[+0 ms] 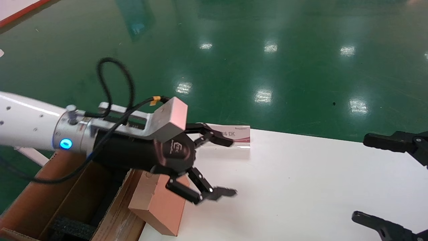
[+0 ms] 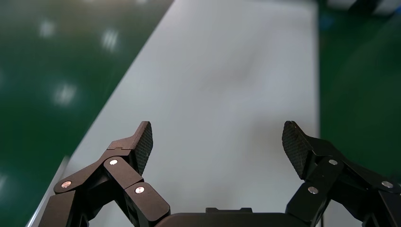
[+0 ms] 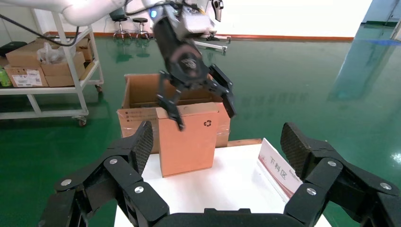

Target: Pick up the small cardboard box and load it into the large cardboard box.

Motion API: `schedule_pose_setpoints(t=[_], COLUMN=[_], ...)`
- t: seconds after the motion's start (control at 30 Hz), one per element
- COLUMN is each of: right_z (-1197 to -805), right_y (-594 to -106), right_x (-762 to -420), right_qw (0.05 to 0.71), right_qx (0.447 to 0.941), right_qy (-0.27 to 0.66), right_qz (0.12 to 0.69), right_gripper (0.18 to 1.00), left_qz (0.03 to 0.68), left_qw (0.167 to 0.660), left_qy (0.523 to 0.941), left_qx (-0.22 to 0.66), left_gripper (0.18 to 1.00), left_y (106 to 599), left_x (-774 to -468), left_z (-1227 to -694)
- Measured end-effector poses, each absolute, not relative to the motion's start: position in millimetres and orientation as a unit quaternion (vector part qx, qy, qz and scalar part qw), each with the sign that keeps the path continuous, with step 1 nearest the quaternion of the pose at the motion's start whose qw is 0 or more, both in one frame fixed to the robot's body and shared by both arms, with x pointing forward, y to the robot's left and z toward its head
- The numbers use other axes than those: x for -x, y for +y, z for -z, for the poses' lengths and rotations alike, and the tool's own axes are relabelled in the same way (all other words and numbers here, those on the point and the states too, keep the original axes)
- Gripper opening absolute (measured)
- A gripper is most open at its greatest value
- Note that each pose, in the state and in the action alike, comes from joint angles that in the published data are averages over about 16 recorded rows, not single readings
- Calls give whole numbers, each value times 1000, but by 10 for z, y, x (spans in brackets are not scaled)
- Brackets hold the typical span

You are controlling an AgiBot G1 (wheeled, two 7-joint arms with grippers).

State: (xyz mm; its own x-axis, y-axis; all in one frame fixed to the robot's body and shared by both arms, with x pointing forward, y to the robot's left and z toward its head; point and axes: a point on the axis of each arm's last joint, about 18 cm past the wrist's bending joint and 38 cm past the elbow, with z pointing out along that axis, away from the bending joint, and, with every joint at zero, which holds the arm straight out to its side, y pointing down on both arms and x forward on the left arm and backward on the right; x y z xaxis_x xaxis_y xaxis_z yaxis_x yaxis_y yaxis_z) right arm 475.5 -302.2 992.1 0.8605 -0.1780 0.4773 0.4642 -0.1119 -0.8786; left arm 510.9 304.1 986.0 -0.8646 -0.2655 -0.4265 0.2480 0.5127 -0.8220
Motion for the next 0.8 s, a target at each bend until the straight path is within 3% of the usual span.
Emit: schedule_pose_setpoints(t=[0.33,0.8], right_z=[-9921,-9921], right_y=[-3022,-3022], right_x=[-4755,-4755], right_qw=[659,659], right_qx=[705,705], right_qy=[-102,-102], right_qz=[244,244], right_gripper=[1001,1001], left_qz=[377,284], left_qw=[268,266], left_qy=[876,872], left_qx=[136,297], left_gripper=[1001,1001], left_y=[3096,3200], left_x=[-5376,-5432], left_z=[-10058,-10286])
